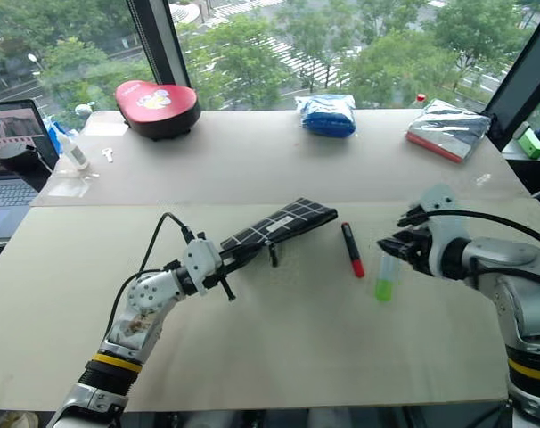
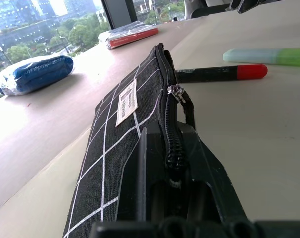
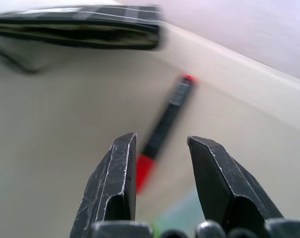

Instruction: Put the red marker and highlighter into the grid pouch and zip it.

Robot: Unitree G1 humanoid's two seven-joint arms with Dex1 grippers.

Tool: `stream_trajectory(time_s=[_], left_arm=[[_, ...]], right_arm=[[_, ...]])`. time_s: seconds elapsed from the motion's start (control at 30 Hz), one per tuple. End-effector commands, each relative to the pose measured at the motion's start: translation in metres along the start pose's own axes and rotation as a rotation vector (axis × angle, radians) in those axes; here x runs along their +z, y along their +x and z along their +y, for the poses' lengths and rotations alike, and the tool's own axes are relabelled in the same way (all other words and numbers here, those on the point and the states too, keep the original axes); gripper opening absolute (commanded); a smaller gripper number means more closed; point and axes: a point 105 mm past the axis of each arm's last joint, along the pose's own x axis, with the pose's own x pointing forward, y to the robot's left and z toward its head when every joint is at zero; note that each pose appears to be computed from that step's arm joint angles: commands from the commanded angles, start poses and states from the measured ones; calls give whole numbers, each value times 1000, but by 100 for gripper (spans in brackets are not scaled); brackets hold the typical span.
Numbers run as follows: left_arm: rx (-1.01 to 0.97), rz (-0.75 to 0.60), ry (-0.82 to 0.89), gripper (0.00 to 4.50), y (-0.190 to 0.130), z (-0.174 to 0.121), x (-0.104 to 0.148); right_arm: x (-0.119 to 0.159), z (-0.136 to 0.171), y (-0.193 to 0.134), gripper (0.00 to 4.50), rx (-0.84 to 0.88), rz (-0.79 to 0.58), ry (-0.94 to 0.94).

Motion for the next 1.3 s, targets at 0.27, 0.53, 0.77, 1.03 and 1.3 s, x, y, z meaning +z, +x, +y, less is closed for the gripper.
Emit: stream_trajectory(time_s=[0.27,0.53,0.77,1.03,1.3], left_arm=[[-12,-60,12,0,10,-1,13],[-11,-63,2,0,11,-3,11],[-12,-62,-1,0,10,-6,9],[-14,-59,4,0,9,-6,10],[-7,-56,6,0,7,-4,10]], right_arm=[[-28,12,5,188,-151,96,92],[-38,18,11,188,-140,132,117],[-38,19,19,188,-148,121,123],[-35,8,17,428,-179,118,115],[-46,21,20,447,-148,143,135]])
